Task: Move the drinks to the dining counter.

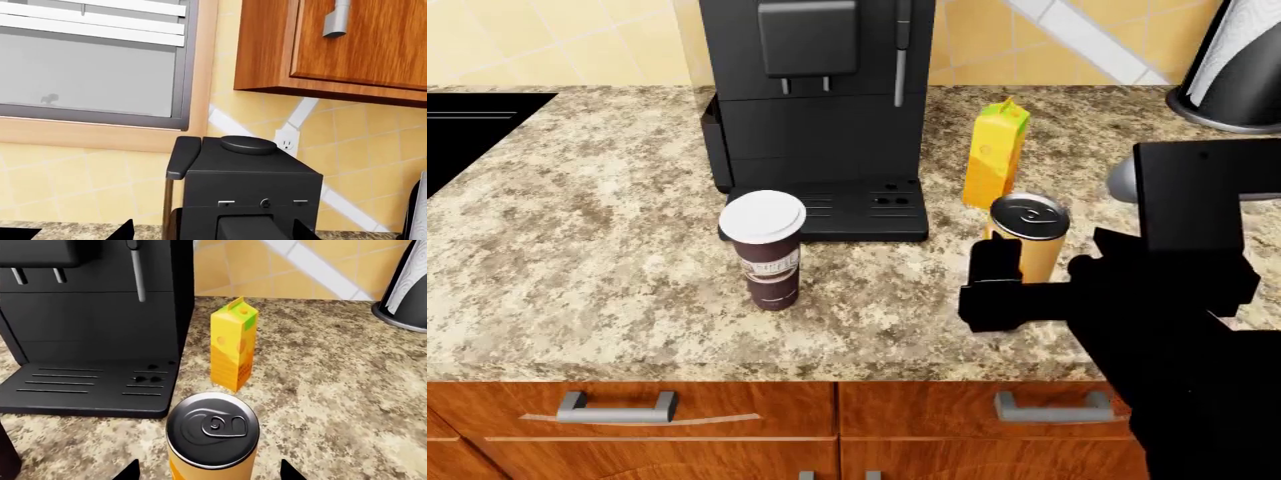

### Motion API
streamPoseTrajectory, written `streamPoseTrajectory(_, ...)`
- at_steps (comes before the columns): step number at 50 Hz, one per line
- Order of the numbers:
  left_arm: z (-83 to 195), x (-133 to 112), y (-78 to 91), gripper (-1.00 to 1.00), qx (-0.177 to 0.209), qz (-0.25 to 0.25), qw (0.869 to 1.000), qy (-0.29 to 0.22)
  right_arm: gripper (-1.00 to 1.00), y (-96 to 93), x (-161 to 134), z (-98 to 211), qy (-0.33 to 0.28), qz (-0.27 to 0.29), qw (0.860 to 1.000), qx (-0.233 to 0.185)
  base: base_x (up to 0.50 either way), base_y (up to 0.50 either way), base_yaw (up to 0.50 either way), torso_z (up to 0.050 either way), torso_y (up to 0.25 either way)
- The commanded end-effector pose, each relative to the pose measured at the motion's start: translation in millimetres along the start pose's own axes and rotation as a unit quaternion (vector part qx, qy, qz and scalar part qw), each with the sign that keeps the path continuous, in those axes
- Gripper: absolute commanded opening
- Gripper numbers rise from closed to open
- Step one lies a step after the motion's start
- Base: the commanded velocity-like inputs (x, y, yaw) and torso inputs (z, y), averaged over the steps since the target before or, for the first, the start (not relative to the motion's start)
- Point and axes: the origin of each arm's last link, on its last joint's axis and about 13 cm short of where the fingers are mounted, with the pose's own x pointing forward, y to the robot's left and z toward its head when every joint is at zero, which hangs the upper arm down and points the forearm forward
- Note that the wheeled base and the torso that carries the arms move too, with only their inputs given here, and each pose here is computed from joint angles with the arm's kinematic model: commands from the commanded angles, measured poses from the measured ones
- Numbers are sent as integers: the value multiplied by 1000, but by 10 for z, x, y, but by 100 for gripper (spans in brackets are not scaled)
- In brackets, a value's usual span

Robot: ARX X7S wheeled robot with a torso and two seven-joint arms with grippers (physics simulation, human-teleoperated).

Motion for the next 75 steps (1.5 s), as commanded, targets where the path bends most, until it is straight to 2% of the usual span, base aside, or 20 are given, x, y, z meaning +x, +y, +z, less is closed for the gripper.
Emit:
streamPoseTrajectory(1, -1, 2, -1, 100, 0, -1, 1000, 0, 100, -39, 55, -3, 3, 0, 1000, 10, 0, 0, 0, 0, 0)
streamPoseTrajectory(45, -14, 5, -8, 100, 1, -4, 1000, 2, 100, -16, 357, -121, 28, 2, 1000, 4, 0, 0, 0, 0, 0)
streamPoseTrajectory(46, -14, 4, -9, 100, 1, -4, 1000, 2, -100, -16, 358, -123, 28, 2, 1000, 3, 0, 0, 0, 0, 0)
streamPoseTrajectory(59, -15, -1, -15, 100, 2, -4, 1000, 2, -100, -7, 344, -77, 13, 6, 1000, -2, 0, 0, 0, 0, 0)
streamPoseTrajectory(75, -14, -2, -15, 100, 2, -4, 1000, 2, -100, -5, 167, 285, -57, -6, 998, -34, 0, 0, 0, 0, 0)
